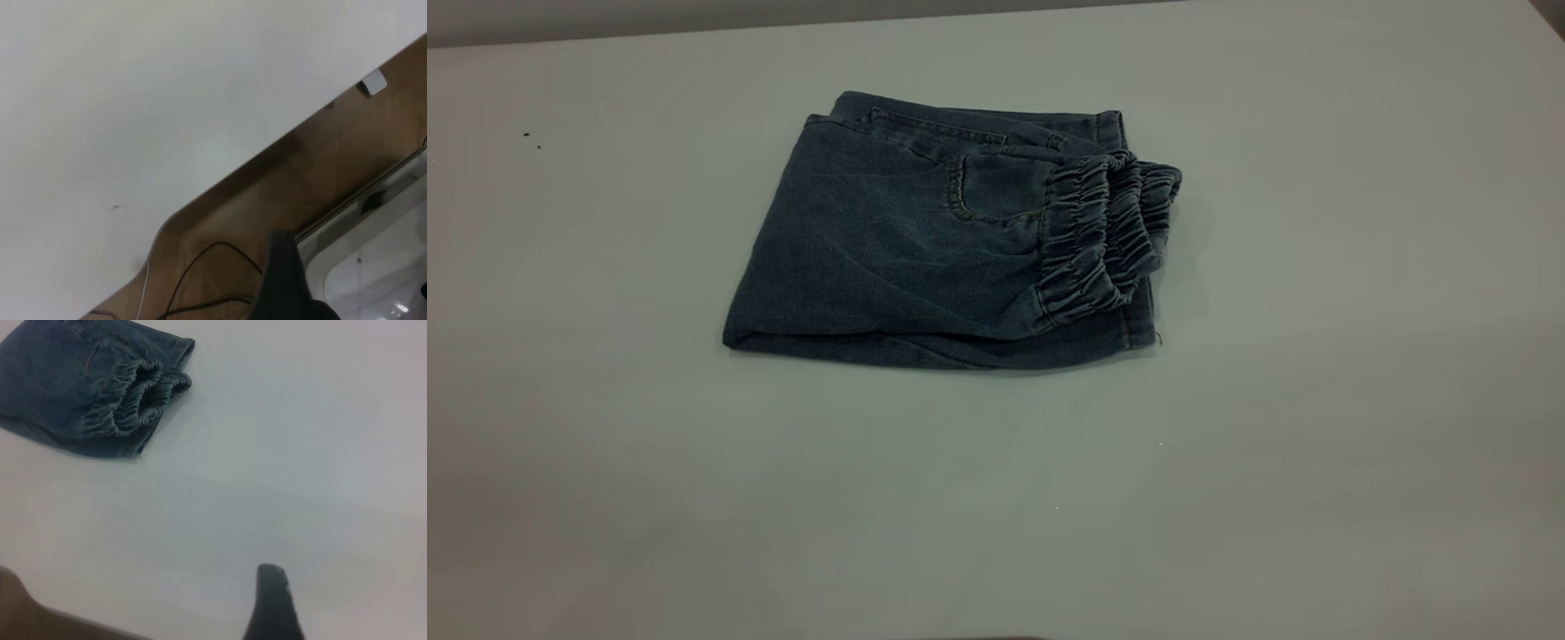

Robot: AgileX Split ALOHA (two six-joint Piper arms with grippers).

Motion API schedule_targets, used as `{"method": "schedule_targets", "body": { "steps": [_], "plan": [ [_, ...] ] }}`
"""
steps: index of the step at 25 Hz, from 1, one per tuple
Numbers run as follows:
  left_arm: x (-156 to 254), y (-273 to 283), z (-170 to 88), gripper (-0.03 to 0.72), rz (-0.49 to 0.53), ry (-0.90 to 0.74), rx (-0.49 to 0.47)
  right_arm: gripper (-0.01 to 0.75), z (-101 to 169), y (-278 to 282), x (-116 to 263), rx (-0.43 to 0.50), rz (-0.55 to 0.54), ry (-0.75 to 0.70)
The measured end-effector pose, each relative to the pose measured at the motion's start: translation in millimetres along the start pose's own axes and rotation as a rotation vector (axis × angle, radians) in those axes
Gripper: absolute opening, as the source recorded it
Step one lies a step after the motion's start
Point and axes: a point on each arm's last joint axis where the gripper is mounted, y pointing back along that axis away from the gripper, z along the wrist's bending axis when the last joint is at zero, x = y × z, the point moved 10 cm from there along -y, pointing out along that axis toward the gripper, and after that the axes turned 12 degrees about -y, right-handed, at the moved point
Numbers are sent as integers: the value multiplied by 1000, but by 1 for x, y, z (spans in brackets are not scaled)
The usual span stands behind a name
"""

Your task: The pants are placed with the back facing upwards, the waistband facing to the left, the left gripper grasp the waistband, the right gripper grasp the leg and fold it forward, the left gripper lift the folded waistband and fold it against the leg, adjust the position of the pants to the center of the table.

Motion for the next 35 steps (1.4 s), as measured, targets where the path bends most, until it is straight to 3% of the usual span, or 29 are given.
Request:
{"method": "schedule_targets", "body": {
  "steps": [5, 13, 17, 26, 35],
  "plan": [
    [1, 3, 6, 470, -16, 59, -38, 434, 0, 0, 0, 0, 0, 0],
    [15, 31, 39, 470, -135, 340, -330, 434, 0, 0, 0, 0, -1, 0],
    [20, 43, 42, 470, -195, 389, -413, 434, 0, 0, 0, 3, -2, -3],
    [23, 54, 41, 470, -257, 414, -480, 434, -11, -1, -3, 120, -30, -79],
    [24, 58, 39, 470, -295, 406, -495, 434, -12, -1, -4, 132, -33, -87]
  ]
}}
